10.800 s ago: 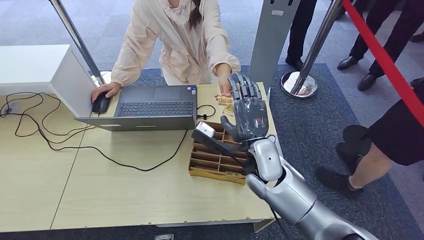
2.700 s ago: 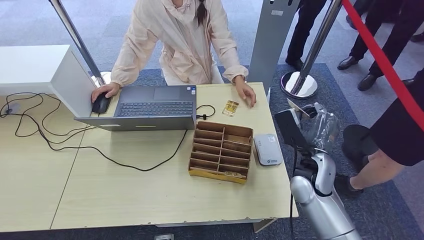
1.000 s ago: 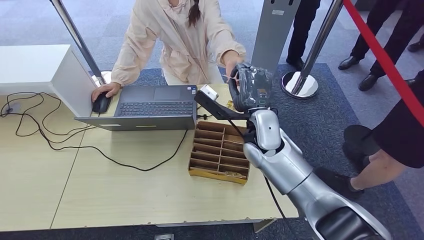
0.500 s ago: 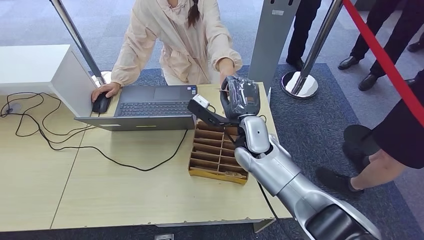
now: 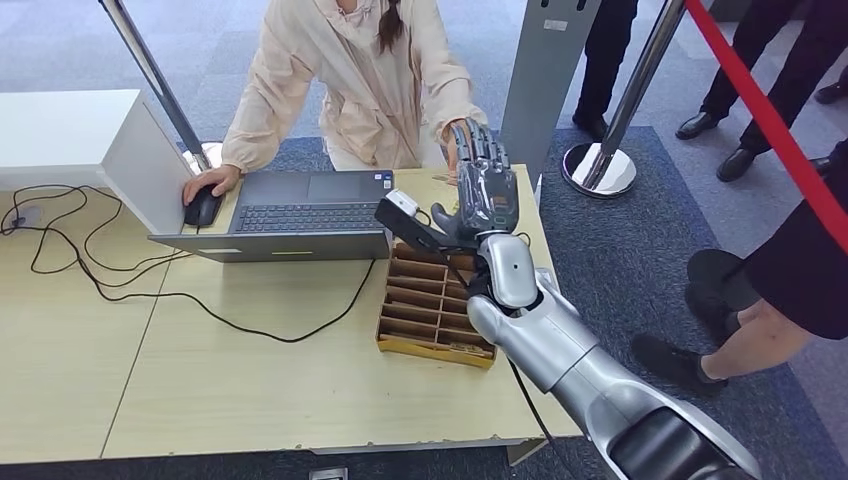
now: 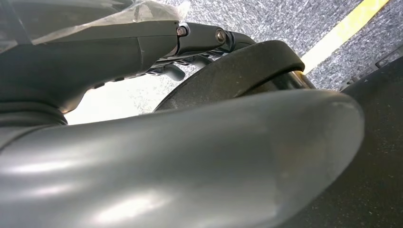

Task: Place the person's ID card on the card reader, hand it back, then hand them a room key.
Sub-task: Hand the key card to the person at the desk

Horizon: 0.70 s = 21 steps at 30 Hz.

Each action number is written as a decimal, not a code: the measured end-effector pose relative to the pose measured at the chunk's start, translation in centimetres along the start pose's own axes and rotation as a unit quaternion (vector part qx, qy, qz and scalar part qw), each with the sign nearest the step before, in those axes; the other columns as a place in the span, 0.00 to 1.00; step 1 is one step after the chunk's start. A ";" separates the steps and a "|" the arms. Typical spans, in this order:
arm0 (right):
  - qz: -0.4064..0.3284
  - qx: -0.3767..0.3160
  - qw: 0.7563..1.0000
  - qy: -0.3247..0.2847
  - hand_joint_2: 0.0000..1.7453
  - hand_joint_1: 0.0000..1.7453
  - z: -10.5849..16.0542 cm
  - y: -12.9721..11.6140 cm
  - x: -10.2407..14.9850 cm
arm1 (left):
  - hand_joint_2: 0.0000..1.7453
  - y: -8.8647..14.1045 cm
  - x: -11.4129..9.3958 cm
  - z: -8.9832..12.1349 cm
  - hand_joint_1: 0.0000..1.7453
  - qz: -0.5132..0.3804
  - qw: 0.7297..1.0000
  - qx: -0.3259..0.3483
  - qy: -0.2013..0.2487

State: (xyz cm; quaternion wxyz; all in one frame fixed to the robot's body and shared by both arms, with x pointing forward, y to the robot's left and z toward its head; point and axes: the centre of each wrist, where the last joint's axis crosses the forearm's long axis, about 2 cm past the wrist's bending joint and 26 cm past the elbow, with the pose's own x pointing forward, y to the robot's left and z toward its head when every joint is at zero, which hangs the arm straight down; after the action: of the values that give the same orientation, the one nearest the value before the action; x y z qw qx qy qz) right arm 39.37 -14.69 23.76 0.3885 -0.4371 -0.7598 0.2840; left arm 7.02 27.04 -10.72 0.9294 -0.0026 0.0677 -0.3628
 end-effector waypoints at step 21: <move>-0.135 -0.151 0.979 -0.017 1.00 0.00 5.5 -7.1 1.6 | 0.00 -0.3 -0.2 -0.1 0.00 0.009 1.000 0.003 0.002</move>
State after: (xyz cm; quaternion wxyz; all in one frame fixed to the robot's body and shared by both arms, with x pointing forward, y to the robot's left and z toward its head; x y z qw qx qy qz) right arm 31.08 -17.04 26.79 0.3401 -0.3792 -0.8524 0.1182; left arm 6.69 26.94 -10.77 0.9326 0.0017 0.0683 -0.3543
